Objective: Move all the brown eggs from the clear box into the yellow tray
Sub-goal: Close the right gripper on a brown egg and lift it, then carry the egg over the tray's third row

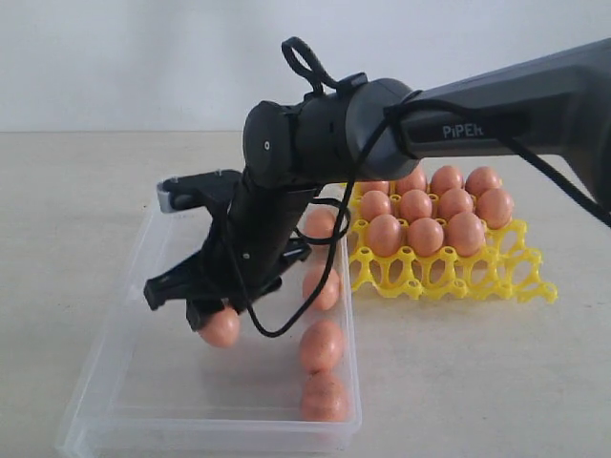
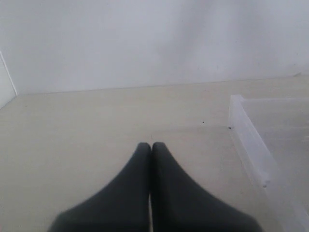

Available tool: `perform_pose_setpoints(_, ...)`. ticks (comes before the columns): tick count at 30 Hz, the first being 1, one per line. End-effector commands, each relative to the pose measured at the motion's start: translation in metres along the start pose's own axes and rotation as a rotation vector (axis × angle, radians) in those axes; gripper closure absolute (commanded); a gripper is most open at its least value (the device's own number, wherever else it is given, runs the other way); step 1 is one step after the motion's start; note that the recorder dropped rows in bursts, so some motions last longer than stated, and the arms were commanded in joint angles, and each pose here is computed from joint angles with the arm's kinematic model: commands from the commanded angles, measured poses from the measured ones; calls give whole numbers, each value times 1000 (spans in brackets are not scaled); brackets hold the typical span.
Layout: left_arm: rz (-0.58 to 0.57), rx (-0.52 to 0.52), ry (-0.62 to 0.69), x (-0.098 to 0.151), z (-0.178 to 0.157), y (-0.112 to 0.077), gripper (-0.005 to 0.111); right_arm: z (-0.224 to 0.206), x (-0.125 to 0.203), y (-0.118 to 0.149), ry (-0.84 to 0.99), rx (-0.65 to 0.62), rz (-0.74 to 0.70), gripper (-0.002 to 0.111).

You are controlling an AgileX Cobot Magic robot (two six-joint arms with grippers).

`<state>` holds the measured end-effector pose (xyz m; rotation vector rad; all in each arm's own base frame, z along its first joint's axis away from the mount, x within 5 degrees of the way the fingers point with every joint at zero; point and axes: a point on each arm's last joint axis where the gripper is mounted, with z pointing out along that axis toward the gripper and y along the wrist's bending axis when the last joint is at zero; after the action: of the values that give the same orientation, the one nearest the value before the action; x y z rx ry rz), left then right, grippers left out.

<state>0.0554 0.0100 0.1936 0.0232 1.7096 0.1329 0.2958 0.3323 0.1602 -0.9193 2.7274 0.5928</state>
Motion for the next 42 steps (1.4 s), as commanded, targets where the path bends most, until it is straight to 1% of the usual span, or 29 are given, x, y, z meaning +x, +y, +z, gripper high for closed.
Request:
perform_pose_setpoints(1, -7, -6, 20, 3, 0, 0, 111, -8, -24, -1, -249, 18, 22, 108)
perform_pose_setpoints(5, -57, -6, 51, 5, 0, 0, 111, -8, -30, -2, -316, 28, 15, 108)
perform_pose_setpoints(8, -101, -4, 78, 8, 0, 0, 111, -9, -32, -3, -342, 47, -50, 108)
perform_pose_setpoints(11, -139, 5, 88, 9, 0, -1, 111, -24, -43, 0, -469, 61, -80, 108)
perform_pose_setpoints(14, -143, 3, 95, 9, 0, -1, 111, -48, -56, 5, -644, 46, -25, 109)
perform_pose_setpoints(18, -143, 3, 95, 9, 0, -1, 111, -77, -64, 11, -785, 12, 50, 109)
perform_pose_setpoints(20, -143, 2, 97, 10, 0, -1, 111, -92, -60, 11, -860, 19, 54, 109)
perform_pose_setpoints(21, -143, 2, 98, 10, 0, -1, 111, -99, -54, 10, -895, 27, 57, 109)
perform_pose_setpoints(24, -143, 2, 98, 10, 0, -1, 111, -122, -30, 1, -1075, 76, 73, 109)
perform_pose_setpoints(25, -143, 2, 97, 10, 0, -1, 111, -130, -16, -4, -1156, 99, 84, 109)
perform_pose_setpoints(27, -143, 2, 97, 10, 0, -1, 111, -140, 3, -15, -1258, 133, 113, 109)
perform_pose_setpoints(30, -143, 2, 97, 10, 0, -1, 111, -144, 38, -45, -1287, 189, 213, 109)
perform_pose_setpoints(33, -143, 2, 97, 10, 0, -1, 111, -146, 66, -87, -1288, 271, 337, 109)
perform_pose_setpoints(35, -143, 2, 97, 10, 0, -1, 111, -152, 82, -120, -1270, 359, 371, 109)
perform_pose_setpoints(37, -143, 2, 97, 10, 0, -1, 111, -163, 95, -152, -1241, 399, 407, 109)
perform_pose_setpoints(39, -143, 1, 98, 10, 0, -1, 111, -180, 104, -176, -1250, 366, 401, 109)
perform_pose_setpoints(40, -143, 1, 98, 10, 0, -1, 111, -187, 106, -182, -1264, 329, 352, 109)
perform_pose_setpoints(42, -143, 1, 98, 10, 0, -1, 111, -206, 113, -192, -1349, 167, 277, 109)
